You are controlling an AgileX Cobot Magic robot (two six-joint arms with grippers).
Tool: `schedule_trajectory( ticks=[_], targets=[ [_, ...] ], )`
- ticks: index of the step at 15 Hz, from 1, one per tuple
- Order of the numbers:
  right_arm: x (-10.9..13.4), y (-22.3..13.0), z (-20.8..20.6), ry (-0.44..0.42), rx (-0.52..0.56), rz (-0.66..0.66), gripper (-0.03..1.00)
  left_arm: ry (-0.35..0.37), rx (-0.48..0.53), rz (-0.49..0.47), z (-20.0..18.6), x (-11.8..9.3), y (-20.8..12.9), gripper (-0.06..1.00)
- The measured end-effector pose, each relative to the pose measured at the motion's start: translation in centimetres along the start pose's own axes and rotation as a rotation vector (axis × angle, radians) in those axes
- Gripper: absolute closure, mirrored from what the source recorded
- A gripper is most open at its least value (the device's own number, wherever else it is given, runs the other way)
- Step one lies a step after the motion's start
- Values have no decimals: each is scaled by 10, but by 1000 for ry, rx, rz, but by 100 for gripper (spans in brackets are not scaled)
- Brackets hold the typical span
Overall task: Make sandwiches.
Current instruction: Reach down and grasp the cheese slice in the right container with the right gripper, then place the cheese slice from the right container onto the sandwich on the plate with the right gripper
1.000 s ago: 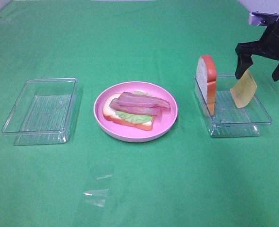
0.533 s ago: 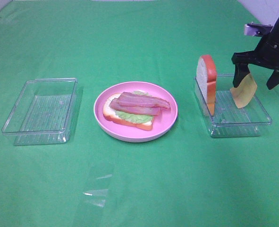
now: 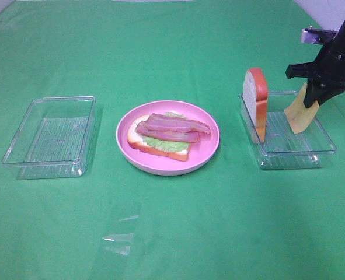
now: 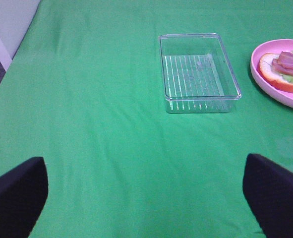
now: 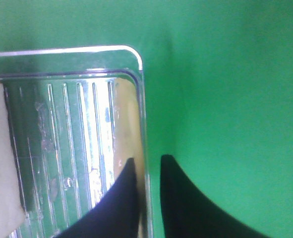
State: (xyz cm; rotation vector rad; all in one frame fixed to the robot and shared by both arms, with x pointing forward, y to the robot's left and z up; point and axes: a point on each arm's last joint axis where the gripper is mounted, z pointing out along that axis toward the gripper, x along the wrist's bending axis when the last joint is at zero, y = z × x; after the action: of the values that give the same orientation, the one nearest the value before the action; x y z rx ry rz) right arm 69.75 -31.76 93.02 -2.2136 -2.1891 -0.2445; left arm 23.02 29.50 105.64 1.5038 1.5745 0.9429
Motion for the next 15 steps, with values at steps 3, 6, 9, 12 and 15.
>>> schedule_trajectory(
  ticks=[3, 6, 9, 12, 15],
  targets=[
    [0, 0, 0, 5, -1, -4, 94, 0, 0, 0, 0, 0, 0, -4],
    [1, 0, 0, 6, 0, -4, 94, 0, 0, 0, 0, 0, 0, -4],
    [6, -1, -41, 5, -86, -15, 94, 0, 0, 0, 0, 0, 0, -4],
    [13, -6, -82, 11, -175, -23, 94, 0, 0, 0, 0, 0, 0, -4],
    [23, -16, -132, 39, -287, -27, 94, 0, 0, 0, 0, 0, 0, -4]
  ],
)
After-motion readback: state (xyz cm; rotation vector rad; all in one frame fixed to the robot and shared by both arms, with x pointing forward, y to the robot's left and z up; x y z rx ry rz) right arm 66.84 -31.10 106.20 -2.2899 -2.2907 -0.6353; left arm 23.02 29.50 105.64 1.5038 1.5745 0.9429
